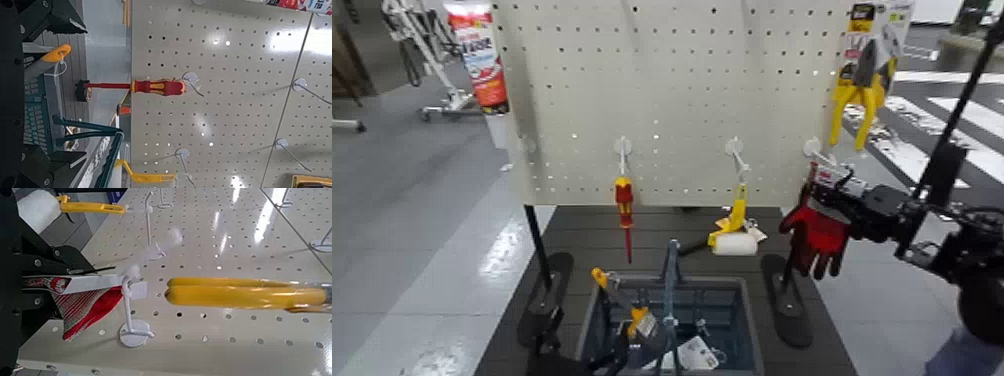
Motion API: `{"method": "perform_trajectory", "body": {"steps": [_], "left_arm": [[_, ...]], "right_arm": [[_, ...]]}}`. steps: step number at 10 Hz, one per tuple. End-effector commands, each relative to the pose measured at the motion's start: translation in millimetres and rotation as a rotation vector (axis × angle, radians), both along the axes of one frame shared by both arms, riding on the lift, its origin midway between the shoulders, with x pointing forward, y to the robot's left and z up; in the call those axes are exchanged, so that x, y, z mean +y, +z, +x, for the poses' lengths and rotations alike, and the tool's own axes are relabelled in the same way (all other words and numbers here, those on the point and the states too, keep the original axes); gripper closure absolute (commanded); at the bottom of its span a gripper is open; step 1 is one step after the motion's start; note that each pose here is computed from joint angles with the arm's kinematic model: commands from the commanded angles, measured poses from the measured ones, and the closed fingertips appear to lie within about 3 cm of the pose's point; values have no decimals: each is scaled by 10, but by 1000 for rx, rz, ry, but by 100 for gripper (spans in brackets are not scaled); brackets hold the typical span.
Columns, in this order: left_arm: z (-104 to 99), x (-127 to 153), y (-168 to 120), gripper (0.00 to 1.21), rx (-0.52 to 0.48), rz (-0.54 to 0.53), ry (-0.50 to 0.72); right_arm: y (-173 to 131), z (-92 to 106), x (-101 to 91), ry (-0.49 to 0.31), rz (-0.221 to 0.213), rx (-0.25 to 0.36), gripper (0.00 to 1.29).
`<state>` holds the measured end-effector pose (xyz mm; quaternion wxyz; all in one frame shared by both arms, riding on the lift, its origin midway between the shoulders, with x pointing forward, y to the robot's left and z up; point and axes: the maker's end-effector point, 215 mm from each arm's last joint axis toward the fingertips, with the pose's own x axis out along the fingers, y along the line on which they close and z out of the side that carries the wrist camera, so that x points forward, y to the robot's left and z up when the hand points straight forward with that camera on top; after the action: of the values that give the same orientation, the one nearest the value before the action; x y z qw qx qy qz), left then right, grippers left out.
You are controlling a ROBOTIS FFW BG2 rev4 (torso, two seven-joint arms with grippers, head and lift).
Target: Put the red colored gloves into the crate.
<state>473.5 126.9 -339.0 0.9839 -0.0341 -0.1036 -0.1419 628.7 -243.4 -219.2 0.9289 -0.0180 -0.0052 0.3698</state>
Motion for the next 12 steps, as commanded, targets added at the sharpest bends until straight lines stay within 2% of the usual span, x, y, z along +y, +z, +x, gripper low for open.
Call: {"method": "perform_trajectory", "body": {"steps": [1,4,8,12], "left_arm": [[-1,-6,8,17,0,-5,2],[0,-4,8,17,0,-7,3],[-2,10,9,17,0,-8,6],[-2,-14,10,17,0,-11,2]], "right_arm": [[102,-202,103,20,7,-3,107],[170,-483,306,33,40,11,107],[125,-828,643,65,134,50,107],[-42,-1073,1305,170,272,129,107]]}}
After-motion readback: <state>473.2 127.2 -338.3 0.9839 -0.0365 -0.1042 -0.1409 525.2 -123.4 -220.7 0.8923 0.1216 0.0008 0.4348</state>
